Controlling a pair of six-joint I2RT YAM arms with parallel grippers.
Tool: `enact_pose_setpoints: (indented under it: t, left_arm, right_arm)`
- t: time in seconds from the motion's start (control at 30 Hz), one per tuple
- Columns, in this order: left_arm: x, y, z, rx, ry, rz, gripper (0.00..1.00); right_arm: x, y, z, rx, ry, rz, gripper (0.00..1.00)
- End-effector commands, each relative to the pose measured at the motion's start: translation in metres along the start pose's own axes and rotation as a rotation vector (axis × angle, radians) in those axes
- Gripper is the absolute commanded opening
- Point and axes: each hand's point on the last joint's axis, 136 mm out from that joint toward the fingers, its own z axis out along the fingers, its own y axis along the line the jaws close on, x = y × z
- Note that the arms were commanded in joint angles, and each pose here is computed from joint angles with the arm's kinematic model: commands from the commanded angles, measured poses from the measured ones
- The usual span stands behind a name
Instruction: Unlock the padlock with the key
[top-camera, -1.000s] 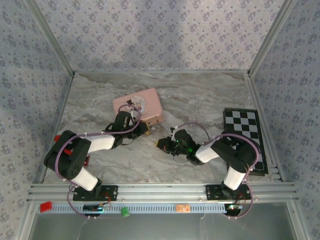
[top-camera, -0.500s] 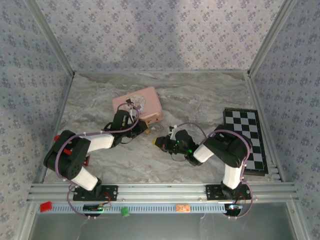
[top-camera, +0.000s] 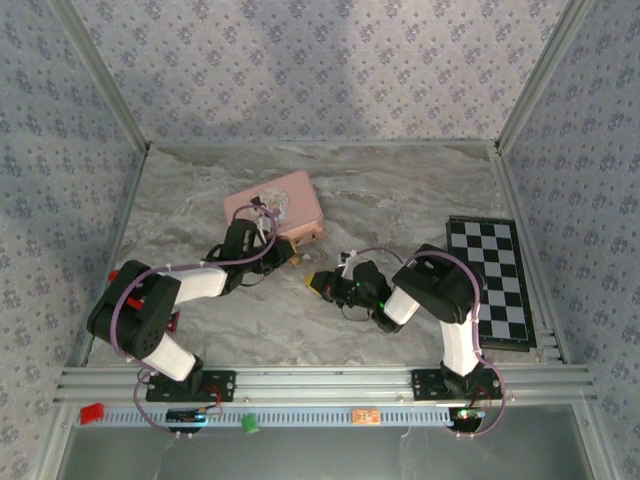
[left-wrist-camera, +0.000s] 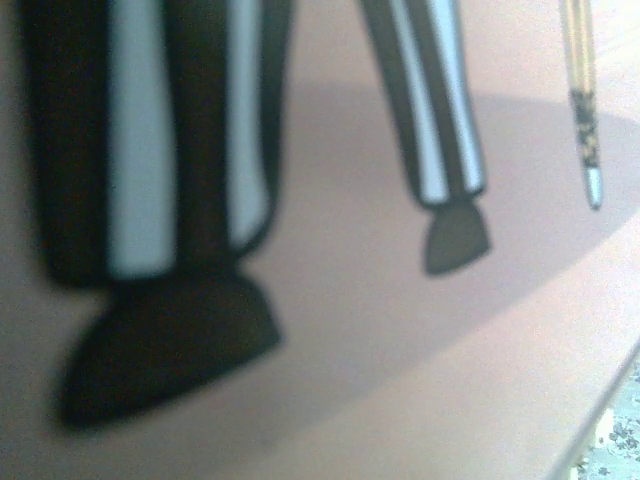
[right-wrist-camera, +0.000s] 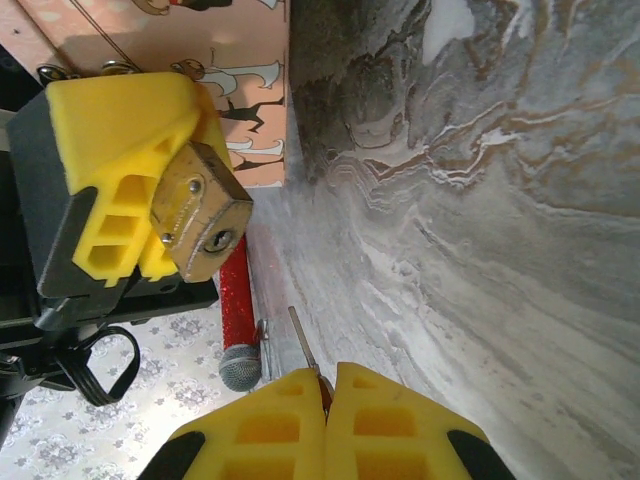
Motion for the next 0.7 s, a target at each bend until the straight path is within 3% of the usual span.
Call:
enact_pose_setpoints:
  t: [0.0,0.67]
  left_arm:
    - [0.013,0.012,-0.002,-0.014,0.072,-0.156,0.09]
    - [0.015,0.012,-0.006,-0.007,0.071,-0.172,0.08]
  right_arm:
    - [-0.003,0.012,0.000,-0.055,-0.007,-0.004,0.00]
    - [-0.020,0.031,0.007,-0.113,-0.013,0.025,0.00]
